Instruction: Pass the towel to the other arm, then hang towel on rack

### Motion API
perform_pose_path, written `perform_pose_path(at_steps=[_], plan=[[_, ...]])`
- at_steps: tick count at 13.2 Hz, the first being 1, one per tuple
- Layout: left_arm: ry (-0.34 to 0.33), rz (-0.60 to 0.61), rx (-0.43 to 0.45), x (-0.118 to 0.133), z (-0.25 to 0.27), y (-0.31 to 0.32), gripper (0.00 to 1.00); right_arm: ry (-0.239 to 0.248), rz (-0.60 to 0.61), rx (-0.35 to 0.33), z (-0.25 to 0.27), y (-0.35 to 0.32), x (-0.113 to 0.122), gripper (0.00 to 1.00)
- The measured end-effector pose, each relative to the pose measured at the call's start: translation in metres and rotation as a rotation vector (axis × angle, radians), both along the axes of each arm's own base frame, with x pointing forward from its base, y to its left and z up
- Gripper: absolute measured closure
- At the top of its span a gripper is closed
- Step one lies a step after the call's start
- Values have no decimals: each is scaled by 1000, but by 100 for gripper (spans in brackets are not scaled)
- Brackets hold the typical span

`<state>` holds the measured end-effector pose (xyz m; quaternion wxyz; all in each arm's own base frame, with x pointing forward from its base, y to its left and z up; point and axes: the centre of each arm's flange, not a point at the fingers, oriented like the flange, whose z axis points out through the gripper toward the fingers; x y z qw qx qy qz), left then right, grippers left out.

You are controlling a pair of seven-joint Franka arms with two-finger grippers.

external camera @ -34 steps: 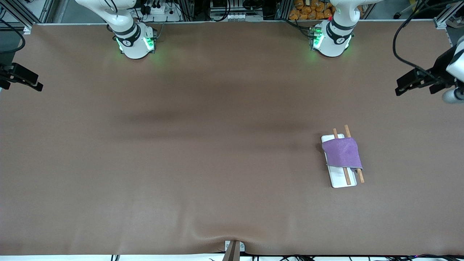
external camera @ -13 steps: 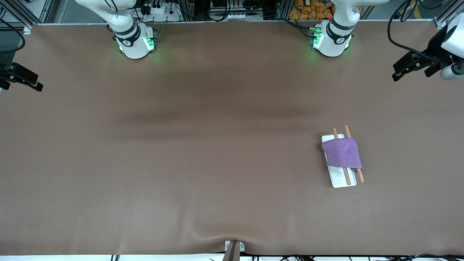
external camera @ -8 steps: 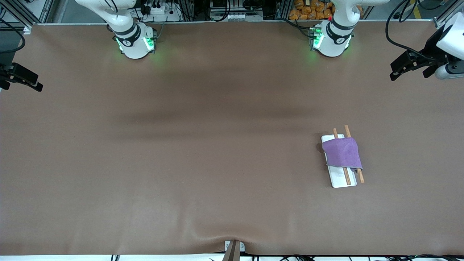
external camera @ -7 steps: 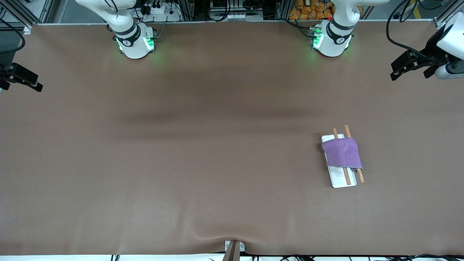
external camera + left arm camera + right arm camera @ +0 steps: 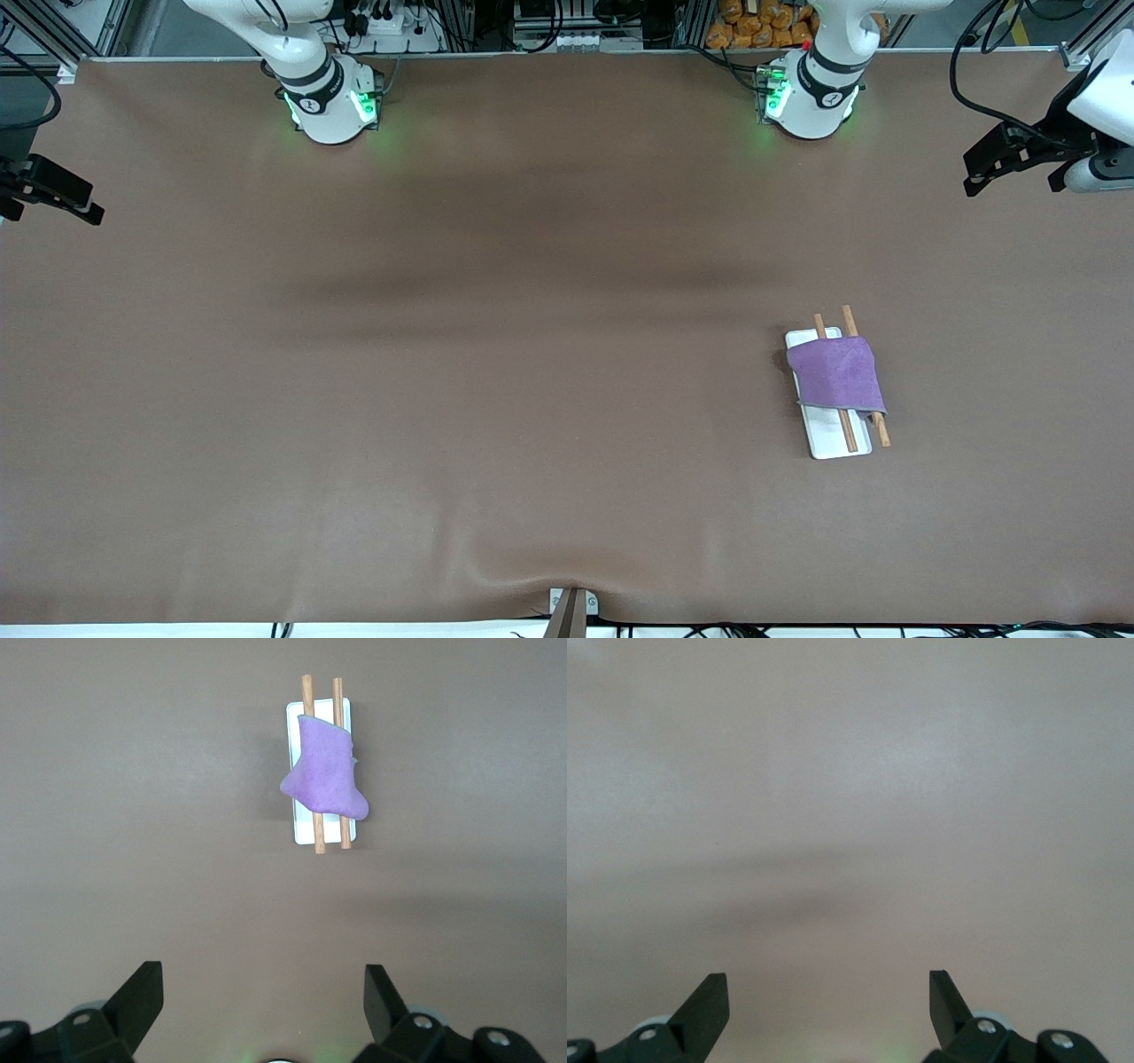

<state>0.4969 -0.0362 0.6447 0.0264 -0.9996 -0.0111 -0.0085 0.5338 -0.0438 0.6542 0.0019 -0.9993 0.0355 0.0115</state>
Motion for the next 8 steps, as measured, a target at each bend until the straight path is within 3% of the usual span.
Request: perform_pose_path(at_steps=[8], plan=[[-7,8,-1,1,1,2,0,-6,4,2,-1,2,2,0]])
